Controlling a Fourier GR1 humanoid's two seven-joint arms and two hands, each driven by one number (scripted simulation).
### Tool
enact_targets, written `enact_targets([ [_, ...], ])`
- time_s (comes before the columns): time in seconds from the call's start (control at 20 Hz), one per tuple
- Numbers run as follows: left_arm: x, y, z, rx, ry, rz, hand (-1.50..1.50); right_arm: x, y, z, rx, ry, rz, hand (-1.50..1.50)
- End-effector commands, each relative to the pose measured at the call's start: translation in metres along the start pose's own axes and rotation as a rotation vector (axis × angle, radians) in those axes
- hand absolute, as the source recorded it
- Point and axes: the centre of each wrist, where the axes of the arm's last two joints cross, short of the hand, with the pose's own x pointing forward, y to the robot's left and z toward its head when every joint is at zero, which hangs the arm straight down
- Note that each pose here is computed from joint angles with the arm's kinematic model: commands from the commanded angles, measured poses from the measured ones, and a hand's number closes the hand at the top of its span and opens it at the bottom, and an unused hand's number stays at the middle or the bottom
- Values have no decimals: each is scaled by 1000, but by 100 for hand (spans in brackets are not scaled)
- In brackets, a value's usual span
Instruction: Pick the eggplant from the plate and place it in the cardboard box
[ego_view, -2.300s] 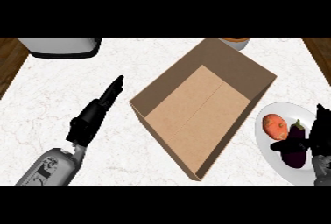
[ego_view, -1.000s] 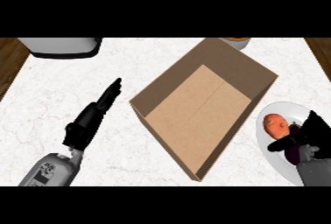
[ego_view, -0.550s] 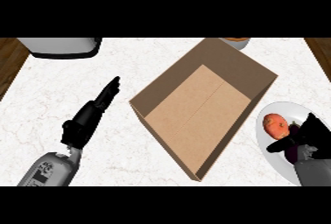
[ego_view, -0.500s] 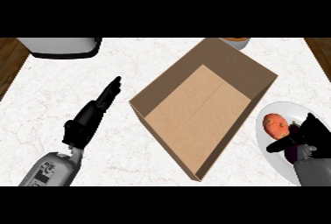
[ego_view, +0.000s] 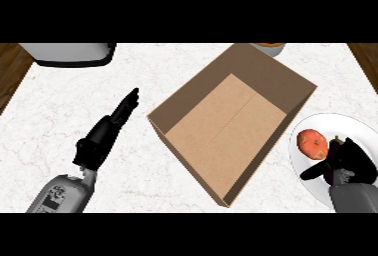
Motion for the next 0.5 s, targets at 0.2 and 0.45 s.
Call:
enact_targets([
  [0.2,1,9,0,-5,7,2,0,-14,2,-18,29,121,50,-150],
  [0.45,18,3,-12,-22,-5,-2,0,3,24,-2,6,147,84,-150],
])
